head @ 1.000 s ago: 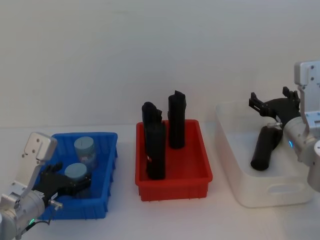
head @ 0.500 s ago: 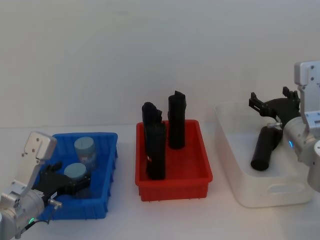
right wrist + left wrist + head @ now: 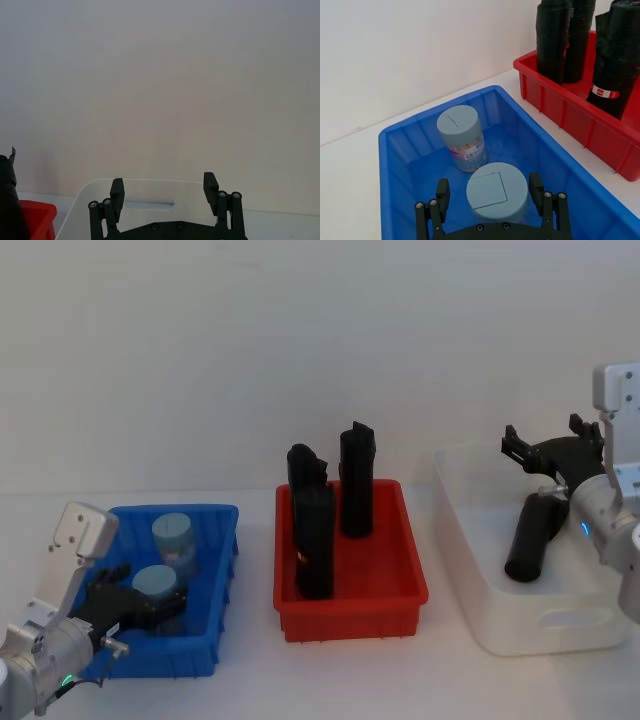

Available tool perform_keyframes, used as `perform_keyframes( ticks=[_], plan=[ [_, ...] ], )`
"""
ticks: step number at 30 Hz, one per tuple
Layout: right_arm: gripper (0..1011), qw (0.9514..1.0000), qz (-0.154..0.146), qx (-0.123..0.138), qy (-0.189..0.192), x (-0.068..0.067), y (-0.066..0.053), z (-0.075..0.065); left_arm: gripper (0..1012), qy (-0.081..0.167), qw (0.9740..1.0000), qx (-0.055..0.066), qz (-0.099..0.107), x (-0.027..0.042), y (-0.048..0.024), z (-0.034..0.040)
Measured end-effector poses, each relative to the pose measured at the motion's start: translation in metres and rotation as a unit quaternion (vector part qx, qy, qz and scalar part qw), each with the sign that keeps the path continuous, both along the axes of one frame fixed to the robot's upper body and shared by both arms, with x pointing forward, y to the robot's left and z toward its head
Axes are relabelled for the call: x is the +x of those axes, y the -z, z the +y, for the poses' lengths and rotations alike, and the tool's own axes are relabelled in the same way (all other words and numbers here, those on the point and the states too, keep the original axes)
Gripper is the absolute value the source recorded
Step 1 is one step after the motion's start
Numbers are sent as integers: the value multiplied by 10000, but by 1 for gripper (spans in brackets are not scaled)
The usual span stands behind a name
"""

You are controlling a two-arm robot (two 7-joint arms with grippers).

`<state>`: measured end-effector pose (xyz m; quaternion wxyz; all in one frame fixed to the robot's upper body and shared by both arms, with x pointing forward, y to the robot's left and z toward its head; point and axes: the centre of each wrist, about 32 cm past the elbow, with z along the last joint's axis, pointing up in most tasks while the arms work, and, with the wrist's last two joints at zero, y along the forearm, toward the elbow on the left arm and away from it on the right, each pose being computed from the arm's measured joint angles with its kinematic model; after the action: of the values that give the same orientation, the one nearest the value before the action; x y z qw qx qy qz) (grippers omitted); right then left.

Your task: Pick the cotton swabs from the blue box and place them into the white box.

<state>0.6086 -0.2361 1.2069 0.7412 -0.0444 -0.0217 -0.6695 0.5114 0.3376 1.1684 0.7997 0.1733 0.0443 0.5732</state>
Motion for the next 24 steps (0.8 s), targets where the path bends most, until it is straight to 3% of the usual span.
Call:
perform_keyframes(
  ticks=[14,19,24],
  plan=[
    [1001,10000,0,0,0,0,0,0,992,83,9999,-61,49,7,3,2],
    [1002,10000,0,0,0,0,0,0,902,97,9999,-71,56,8,3,1],
    [1001,10000,0,0,0,0,0,0,742,108,9999,-80,63,10,4,0]
  ],
)
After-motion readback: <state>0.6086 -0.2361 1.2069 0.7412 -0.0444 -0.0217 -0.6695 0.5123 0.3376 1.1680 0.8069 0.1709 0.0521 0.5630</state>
